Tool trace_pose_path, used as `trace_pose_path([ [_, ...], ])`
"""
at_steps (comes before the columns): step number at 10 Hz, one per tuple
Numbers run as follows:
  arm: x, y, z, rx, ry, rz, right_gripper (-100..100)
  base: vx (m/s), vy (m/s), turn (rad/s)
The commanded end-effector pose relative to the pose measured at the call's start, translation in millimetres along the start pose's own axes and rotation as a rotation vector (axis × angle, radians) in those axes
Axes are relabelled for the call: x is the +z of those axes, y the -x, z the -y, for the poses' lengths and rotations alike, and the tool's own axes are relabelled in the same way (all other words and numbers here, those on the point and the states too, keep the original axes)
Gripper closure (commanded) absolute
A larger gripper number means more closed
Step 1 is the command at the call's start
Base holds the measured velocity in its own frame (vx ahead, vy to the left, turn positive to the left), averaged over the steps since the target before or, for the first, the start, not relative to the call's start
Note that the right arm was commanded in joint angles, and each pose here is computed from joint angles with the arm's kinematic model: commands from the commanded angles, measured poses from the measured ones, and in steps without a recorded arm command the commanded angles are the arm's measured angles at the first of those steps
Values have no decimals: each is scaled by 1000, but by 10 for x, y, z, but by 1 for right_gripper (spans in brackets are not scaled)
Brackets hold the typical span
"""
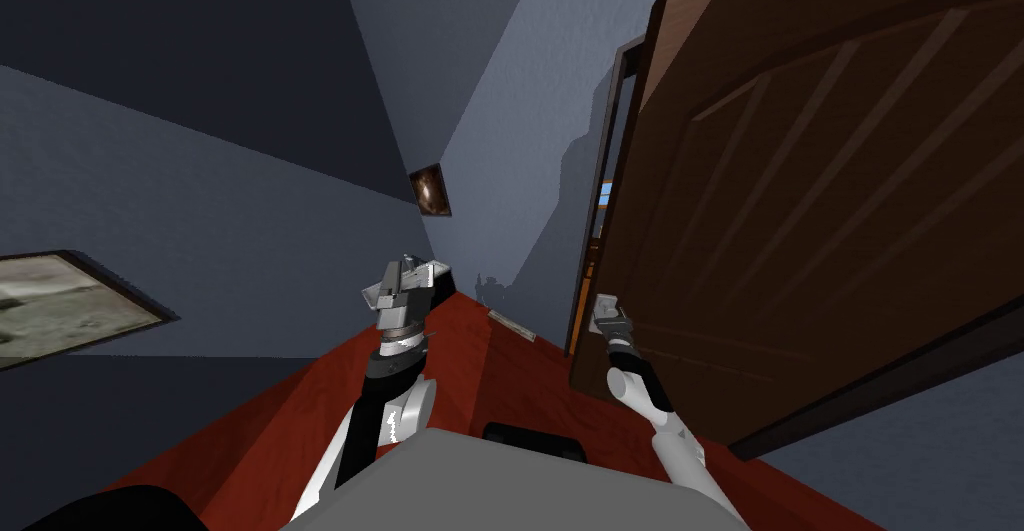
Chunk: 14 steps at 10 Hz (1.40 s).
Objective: Pull the door open
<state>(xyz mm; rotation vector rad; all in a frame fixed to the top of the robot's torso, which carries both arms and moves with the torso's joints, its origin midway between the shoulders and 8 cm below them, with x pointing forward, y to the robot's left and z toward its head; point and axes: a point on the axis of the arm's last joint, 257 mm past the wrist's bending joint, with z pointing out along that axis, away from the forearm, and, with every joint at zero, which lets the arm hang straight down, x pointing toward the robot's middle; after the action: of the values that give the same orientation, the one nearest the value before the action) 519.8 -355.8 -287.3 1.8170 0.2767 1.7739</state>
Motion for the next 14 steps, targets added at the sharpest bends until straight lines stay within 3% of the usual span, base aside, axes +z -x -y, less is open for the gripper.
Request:
trace_pose_path([
  [1,-21,10,0,82,1,9,-100,-96,8,74],
  [9,-126,45,47,452,13,48,-100,-97,-40,81],
  [12,-155,53,64,550,17,58,-100,-81,-38,51],
  [13,-149,52,61,526,16,56,-100,-33,-24,12],
  [14,-149,179,-107,532,37,64,-100,69,16,131],
])
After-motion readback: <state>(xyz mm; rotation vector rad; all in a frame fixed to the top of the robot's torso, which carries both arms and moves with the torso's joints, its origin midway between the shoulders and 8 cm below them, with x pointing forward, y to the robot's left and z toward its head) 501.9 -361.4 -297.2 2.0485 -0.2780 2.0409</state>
